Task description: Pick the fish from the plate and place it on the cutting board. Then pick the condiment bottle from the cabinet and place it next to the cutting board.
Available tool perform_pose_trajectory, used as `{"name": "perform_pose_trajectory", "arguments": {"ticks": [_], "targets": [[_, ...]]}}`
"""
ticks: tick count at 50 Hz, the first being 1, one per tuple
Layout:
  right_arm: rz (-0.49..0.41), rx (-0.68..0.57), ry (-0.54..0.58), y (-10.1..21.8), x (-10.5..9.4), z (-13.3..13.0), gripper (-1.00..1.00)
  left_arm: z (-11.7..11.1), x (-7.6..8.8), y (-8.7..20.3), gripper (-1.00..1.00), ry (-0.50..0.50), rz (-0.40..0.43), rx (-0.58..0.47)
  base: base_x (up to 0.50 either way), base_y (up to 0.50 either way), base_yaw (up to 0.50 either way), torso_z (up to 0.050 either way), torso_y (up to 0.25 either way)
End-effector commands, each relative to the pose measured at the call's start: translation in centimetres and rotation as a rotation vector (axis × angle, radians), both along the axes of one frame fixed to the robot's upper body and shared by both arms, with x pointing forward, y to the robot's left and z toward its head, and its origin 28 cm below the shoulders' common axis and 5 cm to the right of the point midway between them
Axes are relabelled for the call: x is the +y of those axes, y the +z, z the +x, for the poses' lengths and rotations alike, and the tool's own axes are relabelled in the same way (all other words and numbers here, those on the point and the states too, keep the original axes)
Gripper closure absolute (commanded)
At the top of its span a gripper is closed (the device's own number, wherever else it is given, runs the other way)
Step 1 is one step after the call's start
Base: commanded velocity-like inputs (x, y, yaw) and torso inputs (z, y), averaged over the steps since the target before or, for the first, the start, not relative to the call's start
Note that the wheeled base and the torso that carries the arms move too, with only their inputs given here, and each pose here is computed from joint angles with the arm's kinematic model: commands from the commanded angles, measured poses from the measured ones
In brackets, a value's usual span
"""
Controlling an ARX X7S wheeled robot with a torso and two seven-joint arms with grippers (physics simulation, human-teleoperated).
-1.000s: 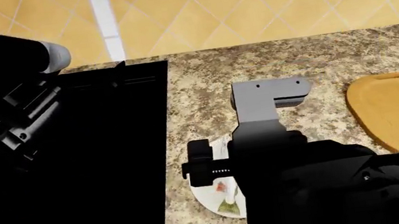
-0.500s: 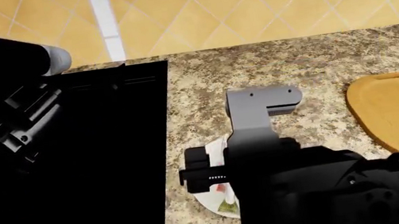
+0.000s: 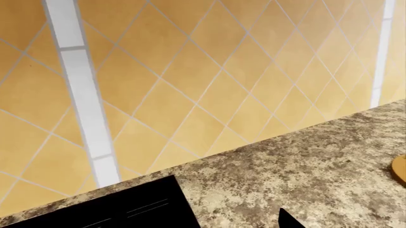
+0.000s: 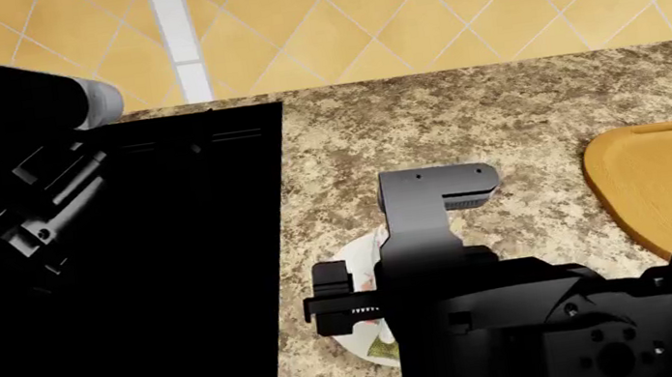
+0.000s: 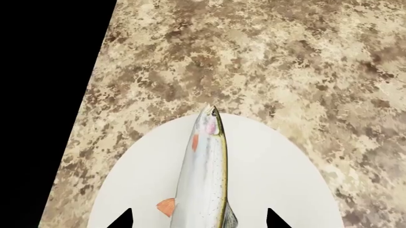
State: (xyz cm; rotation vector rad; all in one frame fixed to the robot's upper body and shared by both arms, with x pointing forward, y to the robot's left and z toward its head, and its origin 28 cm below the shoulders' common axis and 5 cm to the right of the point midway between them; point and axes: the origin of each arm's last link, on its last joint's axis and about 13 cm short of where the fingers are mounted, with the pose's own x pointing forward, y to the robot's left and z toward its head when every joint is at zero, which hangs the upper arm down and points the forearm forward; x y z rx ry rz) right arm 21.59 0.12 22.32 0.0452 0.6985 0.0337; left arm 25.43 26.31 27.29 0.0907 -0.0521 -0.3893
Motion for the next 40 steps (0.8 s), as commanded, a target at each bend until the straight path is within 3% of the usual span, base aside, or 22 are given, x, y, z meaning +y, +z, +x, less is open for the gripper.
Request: {"name": "perform_pose_trajectory", "arguments": {"ticks": [1, 40], "targets": [[-0.001, 0.017, -0.001, -0.6, 0.0, 0.4, -1.0, 0.1, 0.0, 0.0, -1.0, -0.002, 0.0, 0.003, 0.0, 0.0, 0.0, 0.0, 0.0], [-0.016, 0.07, 0.004, -2.4, -0.1, 0.8, -1.0, 0.2, 0.0, -0.4, -1.0, -0.002, -0.004, 0.009, 0.0, 0.0, 0.0, 0.0, 0.0]]}}
